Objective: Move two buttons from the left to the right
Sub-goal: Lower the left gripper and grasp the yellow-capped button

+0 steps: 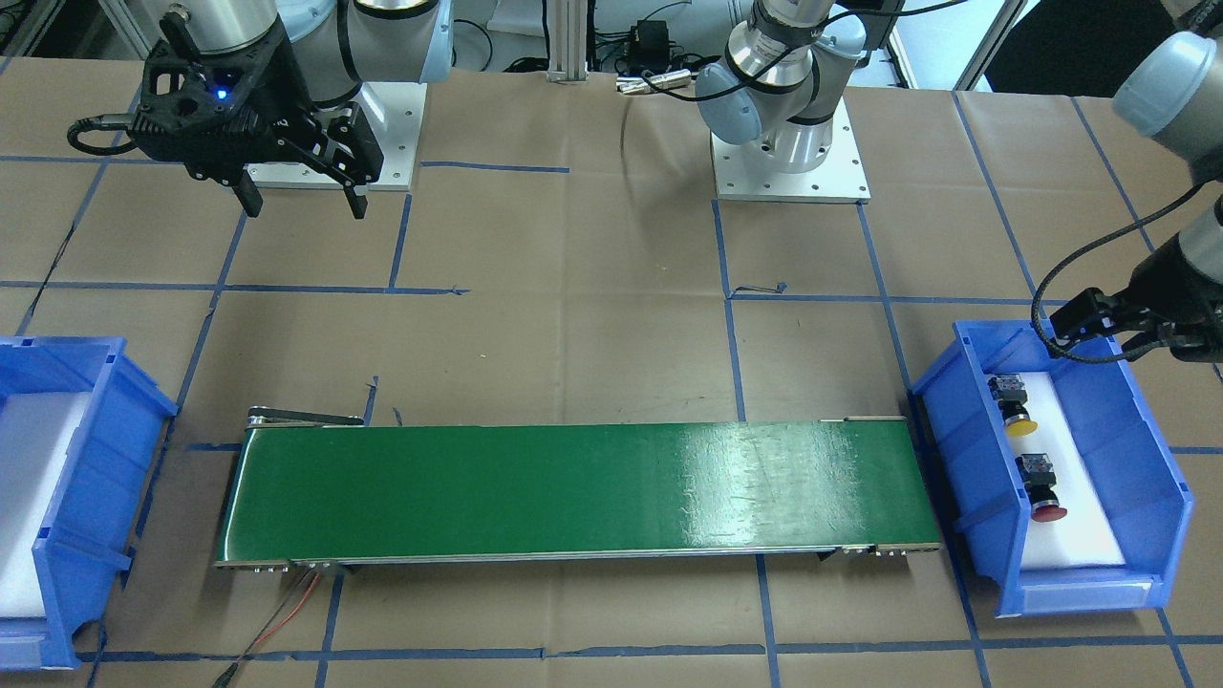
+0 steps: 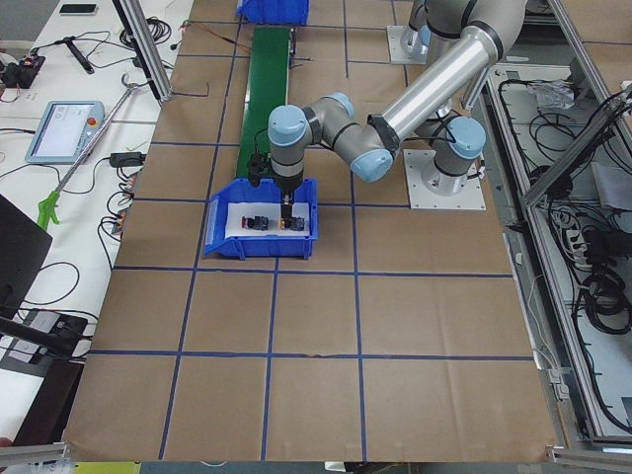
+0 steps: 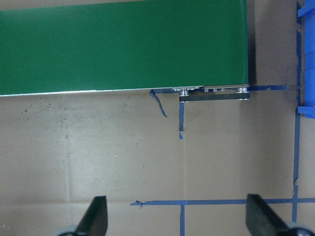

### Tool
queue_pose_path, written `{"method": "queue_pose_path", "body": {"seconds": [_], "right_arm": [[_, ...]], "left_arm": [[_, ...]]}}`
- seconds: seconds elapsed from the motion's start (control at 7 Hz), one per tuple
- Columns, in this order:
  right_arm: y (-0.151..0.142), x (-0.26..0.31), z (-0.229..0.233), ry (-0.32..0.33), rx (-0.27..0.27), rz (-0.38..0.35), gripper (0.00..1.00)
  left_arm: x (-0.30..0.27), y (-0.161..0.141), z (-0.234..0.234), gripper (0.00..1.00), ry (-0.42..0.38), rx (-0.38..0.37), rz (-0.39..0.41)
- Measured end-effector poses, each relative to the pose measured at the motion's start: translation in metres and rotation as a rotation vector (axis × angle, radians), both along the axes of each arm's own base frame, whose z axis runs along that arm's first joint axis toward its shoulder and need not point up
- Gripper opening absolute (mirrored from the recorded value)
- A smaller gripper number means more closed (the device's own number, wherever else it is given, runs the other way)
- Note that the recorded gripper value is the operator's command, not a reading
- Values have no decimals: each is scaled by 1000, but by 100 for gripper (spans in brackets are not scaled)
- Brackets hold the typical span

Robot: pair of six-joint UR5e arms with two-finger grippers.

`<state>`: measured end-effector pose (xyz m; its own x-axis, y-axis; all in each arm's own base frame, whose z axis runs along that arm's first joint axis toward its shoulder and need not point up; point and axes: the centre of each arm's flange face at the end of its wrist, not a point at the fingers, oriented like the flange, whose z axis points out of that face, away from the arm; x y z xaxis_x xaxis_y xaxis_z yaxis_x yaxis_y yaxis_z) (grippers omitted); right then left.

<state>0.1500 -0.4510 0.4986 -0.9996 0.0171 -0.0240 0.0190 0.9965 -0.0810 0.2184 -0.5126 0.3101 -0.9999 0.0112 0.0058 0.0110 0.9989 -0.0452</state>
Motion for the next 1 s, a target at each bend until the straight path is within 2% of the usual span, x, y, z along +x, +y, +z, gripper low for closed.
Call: {"method": "queue_pose_path", "body": {"seconds": [0.57, 1.0], "right_arm": [[0, 0, -3, 0, 7, -1, 100], [1, 0, -4, 0, 15, -1, 100]], "left_arm": [[-8, -8, -68, 100, 3, 3, -9], [-8, -5, -95, 100, -3, -1, -10]]}}
